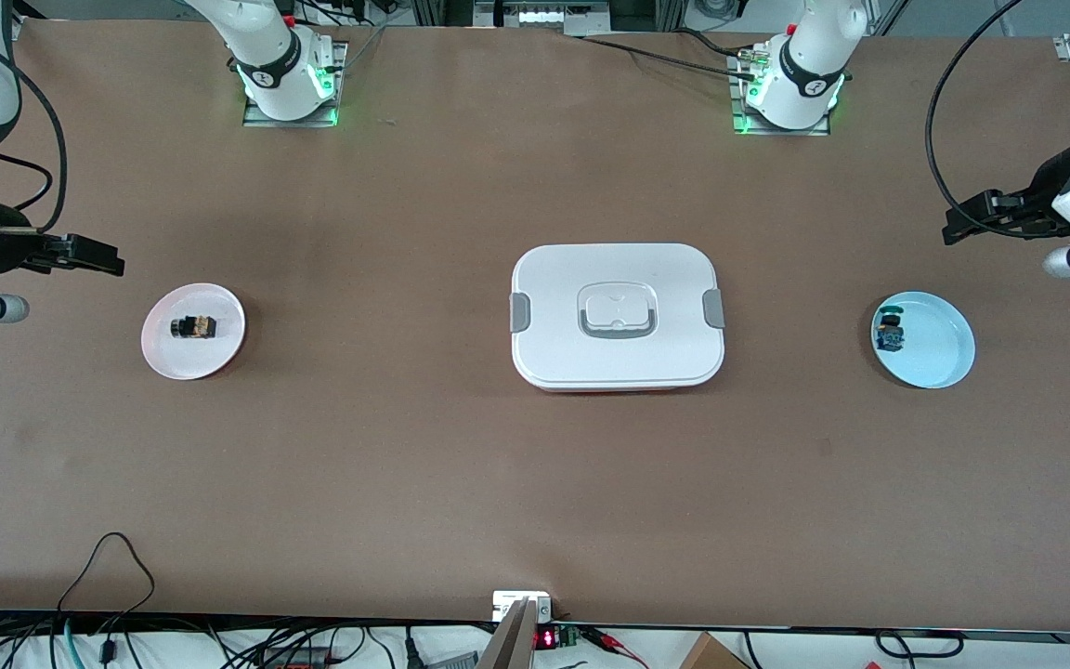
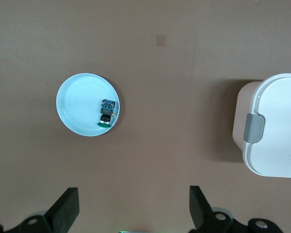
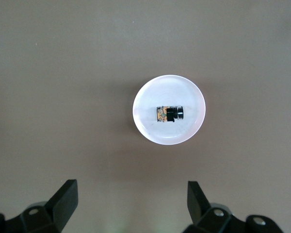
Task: Transfer orange switch to right arm and place
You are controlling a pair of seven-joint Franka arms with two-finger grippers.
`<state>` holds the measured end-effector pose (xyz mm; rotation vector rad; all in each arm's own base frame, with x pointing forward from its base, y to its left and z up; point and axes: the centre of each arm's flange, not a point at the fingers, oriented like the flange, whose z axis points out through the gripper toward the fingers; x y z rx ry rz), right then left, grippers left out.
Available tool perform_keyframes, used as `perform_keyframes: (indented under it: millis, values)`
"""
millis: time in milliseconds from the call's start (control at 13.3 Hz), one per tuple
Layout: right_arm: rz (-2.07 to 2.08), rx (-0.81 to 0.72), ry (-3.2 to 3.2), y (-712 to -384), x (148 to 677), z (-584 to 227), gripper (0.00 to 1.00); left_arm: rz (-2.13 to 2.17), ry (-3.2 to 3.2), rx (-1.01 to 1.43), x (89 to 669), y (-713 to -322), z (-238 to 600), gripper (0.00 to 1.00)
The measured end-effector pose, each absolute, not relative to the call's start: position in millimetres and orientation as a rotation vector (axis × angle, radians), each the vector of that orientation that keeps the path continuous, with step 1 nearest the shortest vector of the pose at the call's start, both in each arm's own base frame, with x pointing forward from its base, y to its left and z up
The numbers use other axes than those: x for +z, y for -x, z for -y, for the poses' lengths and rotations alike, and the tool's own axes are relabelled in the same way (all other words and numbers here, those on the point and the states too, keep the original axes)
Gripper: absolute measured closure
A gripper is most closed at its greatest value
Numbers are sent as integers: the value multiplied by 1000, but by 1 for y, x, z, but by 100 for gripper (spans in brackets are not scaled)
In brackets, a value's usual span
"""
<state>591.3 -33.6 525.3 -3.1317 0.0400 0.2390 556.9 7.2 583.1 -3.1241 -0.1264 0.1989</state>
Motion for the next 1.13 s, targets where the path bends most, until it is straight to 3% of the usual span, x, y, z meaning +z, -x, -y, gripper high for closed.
perform_keyframes:
  millis: [375, 826, 1126]
  values:
    - [-34, 173, 3152, -577, 529, 36, 0, 129, 3125, 208, 571, -567, -9, 0]
    - [-28, 28, 3164, -585, 568, 35, 0, 130, 3129, 161, 585, -569, -9, 0]
    - [-2, 47, 3163, -581, 574, 26, 0, 129, 3130, 142, 590, -570, -9, 0]
